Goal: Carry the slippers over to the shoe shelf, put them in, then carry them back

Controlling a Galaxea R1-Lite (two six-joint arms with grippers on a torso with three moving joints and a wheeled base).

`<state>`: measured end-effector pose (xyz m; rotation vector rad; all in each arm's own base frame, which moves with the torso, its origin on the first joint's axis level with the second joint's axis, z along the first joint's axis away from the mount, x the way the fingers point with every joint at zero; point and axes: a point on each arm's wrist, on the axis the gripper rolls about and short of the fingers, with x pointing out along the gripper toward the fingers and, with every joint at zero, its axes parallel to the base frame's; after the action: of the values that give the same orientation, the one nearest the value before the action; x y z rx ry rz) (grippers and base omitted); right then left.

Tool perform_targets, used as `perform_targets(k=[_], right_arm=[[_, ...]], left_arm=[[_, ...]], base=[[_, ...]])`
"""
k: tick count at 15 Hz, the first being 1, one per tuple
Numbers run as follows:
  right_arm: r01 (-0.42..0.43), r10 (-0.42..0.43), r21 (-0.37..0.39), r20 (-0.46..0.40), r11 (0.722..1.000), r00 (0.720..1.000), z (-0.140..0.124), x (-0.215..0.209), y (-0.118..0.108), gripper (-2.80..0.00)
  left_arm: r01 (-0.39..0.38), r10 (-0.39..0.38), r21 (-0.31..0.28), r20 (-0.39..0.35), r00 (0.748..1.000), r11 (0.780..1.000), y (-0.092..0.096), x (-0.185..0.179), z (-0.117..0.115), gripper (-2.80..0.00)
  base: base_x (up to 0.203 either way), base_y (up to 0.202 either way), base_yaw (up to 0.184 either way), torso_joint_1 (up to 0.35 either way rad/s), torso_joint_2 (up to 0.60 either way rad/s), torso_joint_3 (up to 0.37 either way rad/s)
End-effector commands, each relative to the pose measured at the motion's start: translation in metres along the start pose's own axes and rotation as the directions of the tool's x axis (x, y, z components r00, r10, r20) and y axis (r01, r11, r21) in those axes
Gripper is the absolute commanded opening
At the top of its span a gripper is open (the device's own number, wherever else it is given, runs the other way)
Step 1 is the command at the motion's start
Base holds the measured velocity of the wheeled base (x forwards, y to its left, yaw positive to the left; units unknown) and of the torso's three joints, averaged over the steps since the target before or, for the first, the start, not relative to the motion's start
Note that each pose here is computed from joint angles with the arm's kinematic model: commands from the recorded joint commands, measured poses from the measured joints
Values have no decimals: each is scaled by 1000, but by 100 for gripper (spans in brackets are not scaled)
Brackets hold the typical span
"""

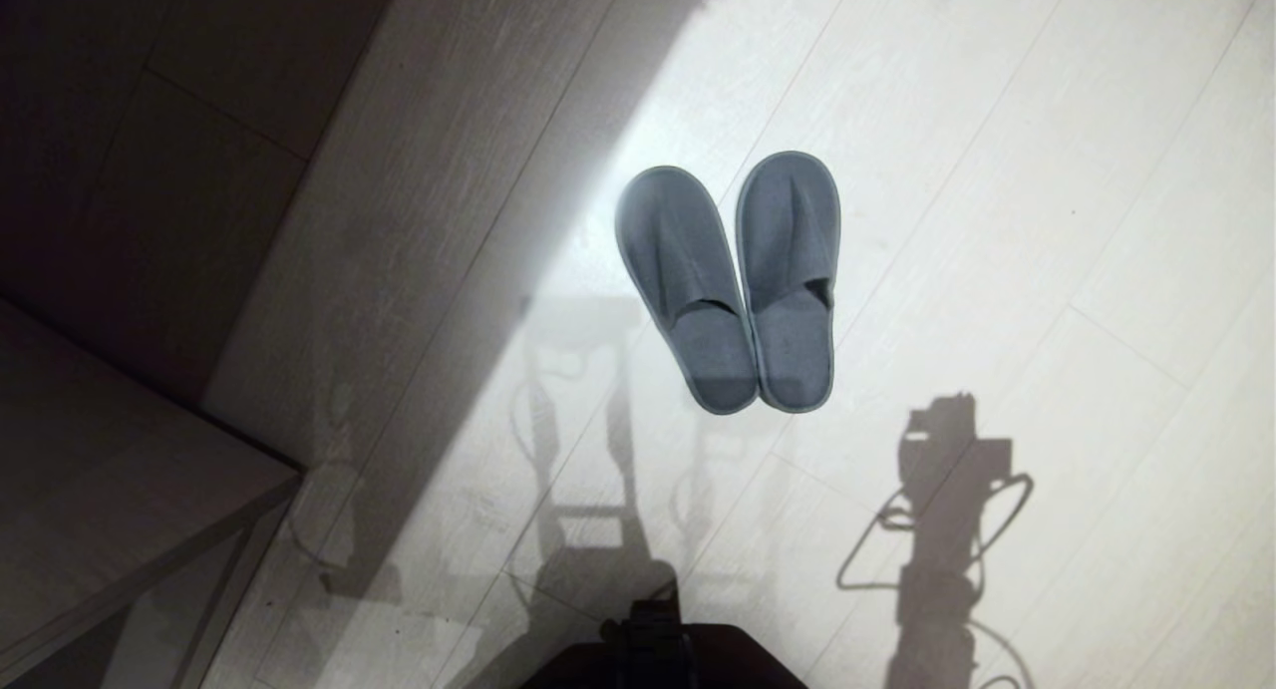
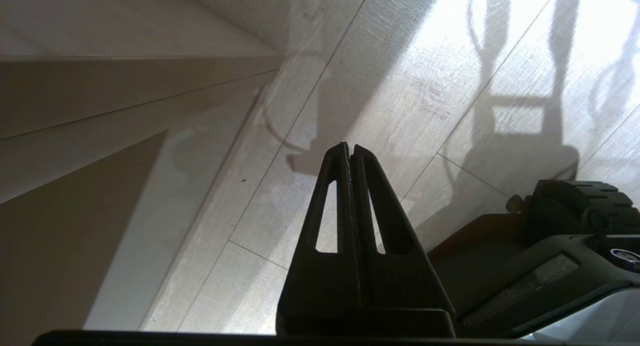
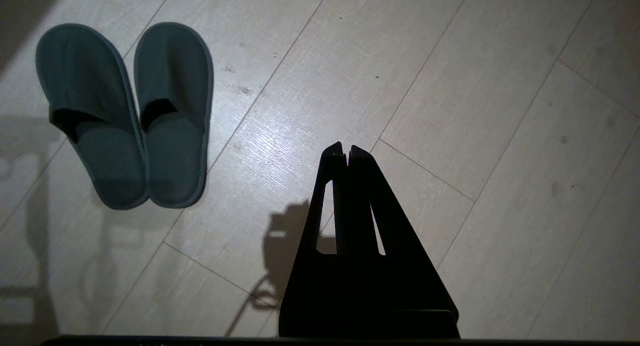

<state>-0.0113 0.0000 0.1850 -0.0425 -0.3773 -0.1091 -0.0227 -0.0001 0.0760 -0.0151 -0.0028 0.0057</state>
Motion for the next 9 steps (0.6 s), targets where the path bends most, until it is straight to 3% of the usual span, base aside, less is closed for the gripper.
perform_targets(k=[1,3,6,9], right_arm=[[-10,10,19,3,1000,1000,-11,-6,0,-280],[-55,55,39,3,998,999,-15,-17,-1,-280],[-69,72,32,-102,997,992,-42,-43,-2,-280],[-34,23,-40,-255,999,967,-86,-47,-2,-280]], left_arm=[[0,0,0,-1,1000,1000,0,0,0,-280],[0,0,-1,0,1000,1000,0,0,0,-280],[0,0,0,-1,1000,1000,0,0,0,-280],[0,0,-2,1,1000,1000,0,0,0,-280]], base=[[0,0,0,0,0,0],[0,0,0,0,0,0],[0,0,0,0,0,0],[0,0,0,0,0,0]])
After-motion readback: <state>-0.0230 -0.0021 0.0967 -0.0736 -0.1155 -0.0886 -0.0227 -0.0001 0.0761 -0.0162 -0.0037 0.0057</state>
